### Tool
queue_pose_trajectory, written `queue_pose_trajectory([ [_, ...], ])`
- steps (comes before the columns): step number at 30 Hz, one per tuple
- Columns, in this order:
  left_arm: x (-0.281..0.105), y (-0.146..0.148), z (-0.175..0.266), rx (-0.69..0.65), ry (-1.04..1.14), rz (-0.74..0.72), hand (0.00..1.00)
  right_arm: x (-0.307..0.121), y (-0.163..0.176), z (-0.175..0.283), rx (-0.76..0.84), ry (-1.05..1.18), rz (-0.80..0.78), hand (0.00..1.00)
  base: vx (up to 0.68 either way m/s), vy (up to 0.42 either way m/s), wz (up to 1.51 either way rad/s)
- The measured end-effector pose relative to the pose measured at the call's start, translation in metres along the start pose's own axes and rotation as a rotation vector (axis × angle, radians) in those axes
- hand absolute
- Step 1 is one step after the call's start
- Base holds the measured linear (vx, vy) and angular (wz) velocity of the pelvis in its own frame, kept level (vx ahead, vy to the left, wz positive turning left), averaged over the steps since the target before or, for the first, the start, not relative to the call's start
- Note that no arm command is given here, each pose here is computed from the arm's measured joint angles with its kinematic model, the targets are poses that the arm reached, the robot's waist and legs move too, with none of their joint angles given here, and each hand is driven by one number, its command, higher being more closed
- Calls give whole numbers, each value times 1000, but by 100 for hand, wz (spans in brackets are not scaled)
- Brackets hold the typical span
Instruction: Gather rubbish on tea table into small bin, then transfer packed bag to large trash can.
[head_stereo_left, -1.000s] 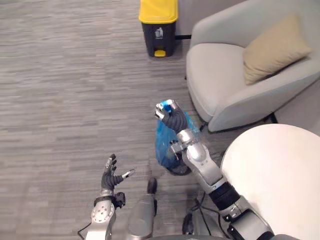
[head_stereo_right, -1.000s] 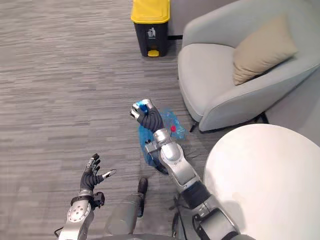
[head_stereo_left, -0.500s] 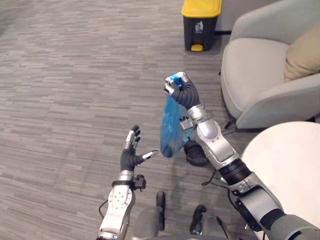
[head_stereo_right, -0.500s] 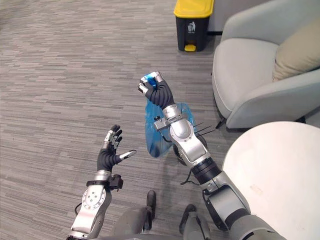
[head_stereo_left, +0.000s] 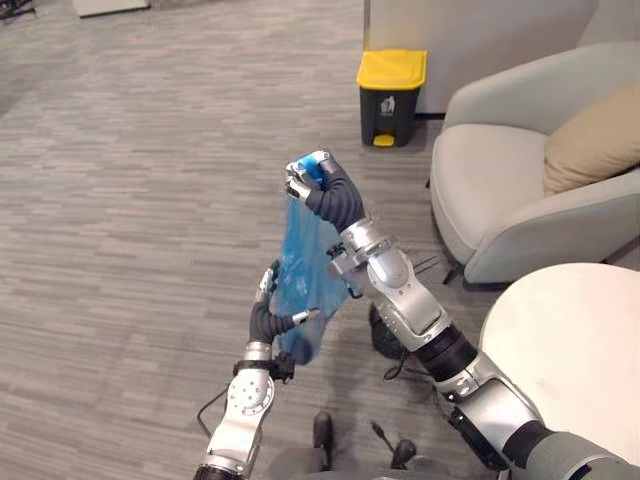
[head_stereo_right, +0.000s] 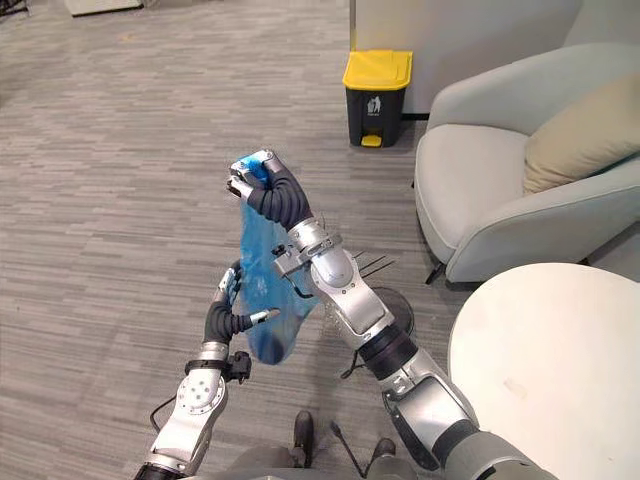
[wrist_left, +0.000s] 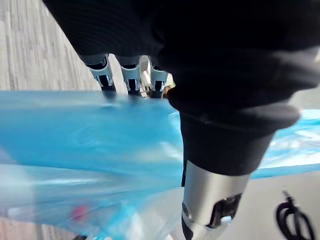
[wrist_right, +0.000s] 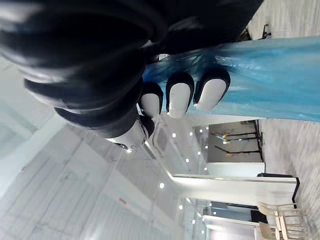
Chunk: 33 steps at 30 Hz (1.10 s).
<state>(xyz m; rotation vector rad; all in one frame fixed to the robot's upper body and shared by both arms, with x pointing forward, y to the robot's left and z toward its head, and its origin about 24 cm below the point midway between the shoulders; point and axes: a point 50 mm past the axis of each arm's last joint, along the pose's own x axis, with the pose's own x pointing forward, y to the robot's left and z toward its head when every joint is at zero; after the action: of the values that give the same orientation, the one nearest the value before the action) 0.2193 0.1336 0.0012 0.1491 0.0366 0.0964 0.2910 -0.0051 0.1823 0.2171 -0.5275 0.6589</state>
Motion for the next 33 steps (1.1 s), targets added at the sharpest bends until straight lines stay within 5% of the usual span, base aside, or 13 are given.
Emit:
queue_pose_trajectory([
  [12,-1,-16,-57,112,263,-83,0,-5,46,0,251,12,181,100,-27,-30,-10],
  [20,38,-48,-16,147,112,-152,0,-10,101,-5,461,63,335,100,-31,-51,-2],
  [21,46,-49,-6,147,76,-150,100,-10,103,-5,485,61,342,100,0,0,0],
  [33,67,-60,26,135,-36,-167,100,-18,121,-11,512,115,427,100,0,0,0],
])
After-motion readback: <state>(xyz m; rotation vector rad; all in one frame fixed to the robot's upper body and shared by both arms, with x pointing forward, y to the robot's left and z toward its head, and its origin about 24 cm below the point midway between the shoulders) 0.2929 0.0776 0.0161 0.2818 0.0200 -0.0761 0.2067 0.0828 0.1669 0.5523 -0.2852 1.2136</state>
